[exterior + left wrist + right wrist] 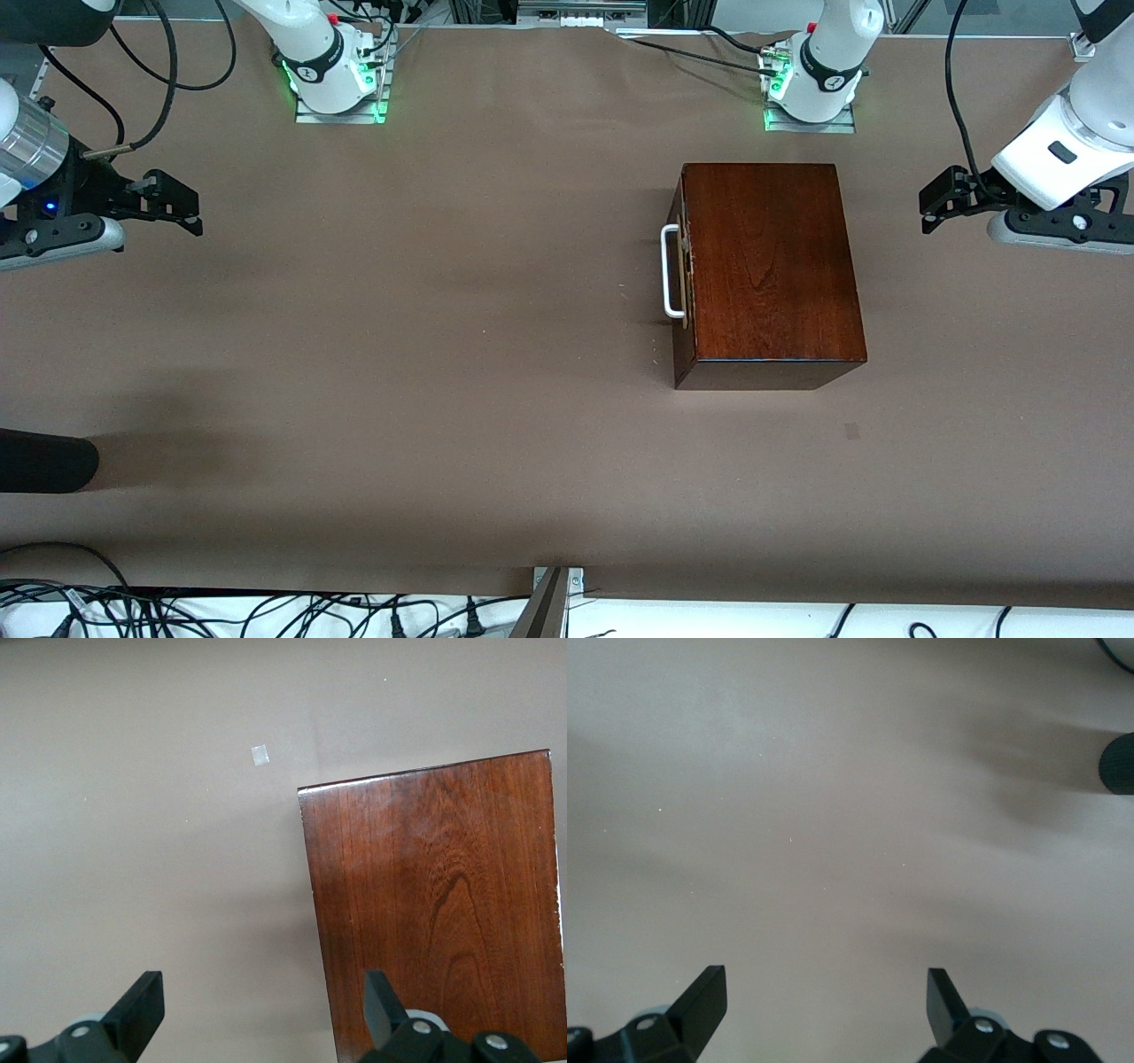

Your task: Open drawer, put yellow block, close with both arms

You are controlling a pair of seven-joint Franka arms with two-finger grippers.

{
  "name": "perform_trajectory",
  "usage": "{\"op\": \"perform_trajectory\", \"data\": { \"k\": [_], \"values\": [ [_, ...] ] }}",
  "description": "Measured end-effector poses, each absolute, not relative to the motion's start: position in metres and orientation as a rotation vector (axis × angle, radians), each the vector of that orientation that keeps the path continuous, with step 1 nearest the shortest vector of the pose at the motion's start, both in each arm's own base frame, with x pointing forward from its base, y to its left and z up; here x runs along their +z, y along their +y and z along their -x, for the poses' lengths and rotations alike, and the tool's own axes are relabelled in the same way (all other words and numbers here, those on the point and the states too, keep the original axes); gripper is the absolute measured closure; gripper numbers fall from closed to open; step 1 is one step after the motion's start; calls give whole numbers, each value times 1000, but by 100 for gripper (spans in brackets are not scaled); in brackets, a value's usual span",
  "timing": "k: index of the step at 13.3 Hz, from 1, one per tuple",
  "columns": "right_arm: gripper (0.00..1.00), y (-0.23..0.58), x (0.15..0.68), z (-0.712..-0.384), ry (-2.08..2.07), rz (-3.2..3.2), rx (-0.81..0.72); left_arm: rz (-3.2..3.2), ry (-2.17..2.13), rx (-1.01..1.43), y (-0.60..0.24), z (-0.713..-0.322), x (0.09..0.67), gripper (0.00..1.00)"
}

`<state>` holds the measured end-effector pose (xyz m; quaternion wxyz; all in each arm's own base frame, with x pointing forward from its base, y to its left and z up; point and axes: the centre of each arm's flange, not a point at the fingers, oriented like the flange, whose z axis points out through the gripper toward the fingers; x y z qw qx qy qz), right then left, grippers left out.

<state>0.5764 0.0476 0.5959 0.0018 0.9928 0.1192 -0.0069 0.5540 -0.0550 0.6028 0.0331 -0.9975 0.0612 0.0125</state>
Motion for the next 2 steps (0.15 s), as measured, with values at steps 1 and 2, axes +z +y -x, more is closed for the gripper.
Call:
{"op": "perform_trajectory", "data": {
  "k": [1,2],
  "values": [
    [0,48,596,-576,374,-3116,-22,3069,188,41,-55,-553,602,0],
    [0,48,596,-576,374,-3116,-22,3069,187,42,-55,-553,602,0]
  ]
}}
